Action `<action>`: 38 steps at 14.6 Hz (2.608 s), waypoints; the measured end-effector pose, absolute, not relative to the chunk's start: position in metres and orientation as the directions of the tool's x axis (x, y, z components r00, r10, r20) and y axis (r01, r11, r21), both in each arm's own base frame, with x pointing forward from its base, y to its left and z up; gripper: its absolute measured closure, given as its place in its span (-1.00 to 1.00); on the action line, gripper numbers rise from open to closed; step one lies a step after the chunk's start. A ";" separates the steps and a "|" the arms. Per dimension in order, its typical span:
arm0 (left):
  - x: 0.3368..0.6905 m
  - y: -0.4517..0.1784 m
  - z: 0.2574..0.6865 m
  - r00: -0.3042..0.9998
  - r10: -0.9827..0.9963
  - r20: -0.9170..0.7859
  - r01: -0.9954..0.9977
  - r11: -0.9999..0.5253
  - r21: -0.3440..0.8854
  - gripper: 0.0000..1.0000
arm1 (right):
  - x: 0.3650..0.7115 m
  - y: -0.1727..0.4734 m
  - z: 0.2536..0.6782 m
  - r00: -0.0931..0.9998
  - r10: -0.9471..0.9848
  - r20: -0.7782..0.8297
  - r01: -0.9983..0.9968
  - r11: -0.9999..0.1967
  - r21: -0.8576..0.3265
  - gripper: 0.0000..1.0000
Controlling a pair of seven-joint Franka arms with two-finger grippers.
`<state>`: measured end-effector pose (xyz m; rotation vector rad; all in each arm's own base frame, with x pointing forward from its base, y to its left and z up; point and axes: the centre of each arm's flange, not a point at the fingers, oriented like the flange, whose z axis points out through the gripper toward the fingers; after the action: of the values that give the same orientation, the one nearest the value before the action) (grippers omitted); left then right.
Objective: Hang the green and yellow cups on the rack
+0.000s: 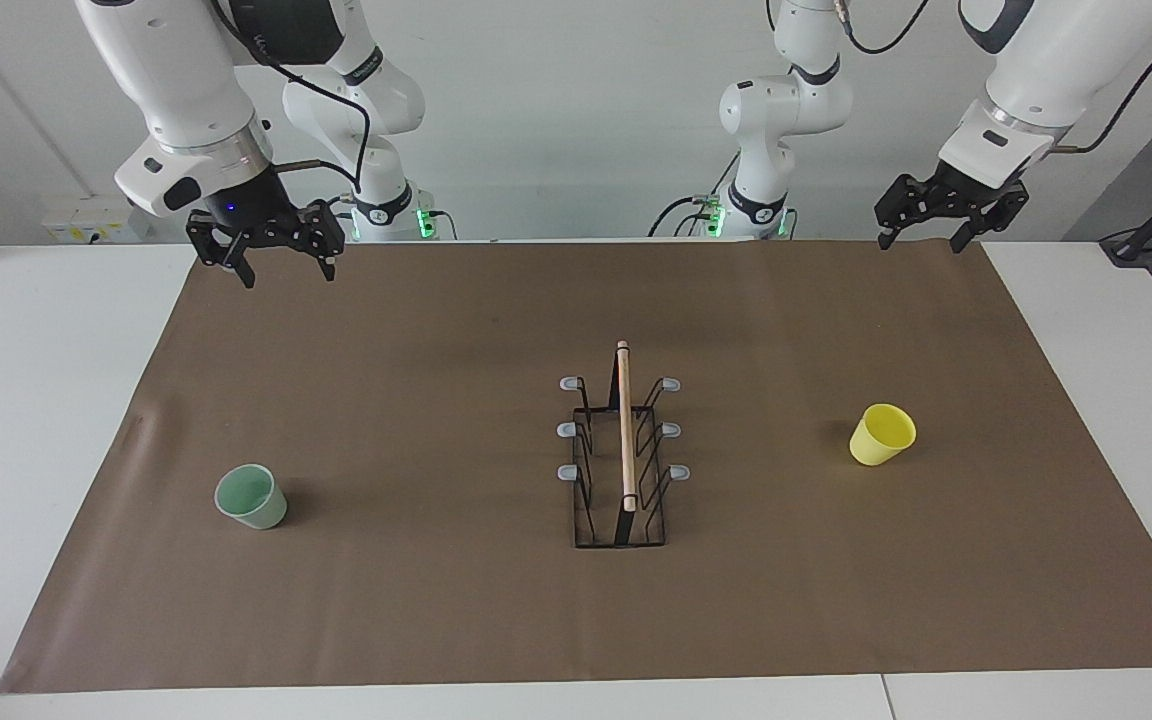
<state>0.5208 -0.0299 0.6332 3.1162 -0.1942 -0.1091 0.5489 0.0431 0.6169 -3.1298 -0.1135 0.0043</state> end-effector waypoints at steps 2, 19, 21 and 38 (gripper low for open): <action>0.521 -0.030 0.633 0.990 -0.125 -0.069 -0.123 -0.992 0.022 -1.00 | 0.549 0.043 0.617 0.997 0.072 -0.002 0.072 -0.997 -0.010 -1.00; 0.521 -0.030 0.633 0.990 -0.124 -0.068 -0.123 -0.992 0.022 -1.00 | 0.548 0.053 0.612 0.990 0.144 -0.008 0.144 -0.990 -0.003 -1.00; 0.521 -0.030 0.633 0.990 -0.124 -0.065 -0.123 -0.992 0.021 -1.00 | 0.550 0.041 0.603 0.968 0.250 -0.032 0.251 -0.967 0.049 -1.00; 0.632 0.102 0.502 0.951 0.108 -0.289 0.118 -0.993 0.019 -1.00 | 0.607 0.073 0.418 0.373 0.701 -0.608 0.922 -0.209 0.325 -1.00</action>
<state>0.6322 0.1017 0.5024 3.0670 0.1777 -0.4516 0.6067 0.0734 0.4179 -3.0731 -2.1621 0.6760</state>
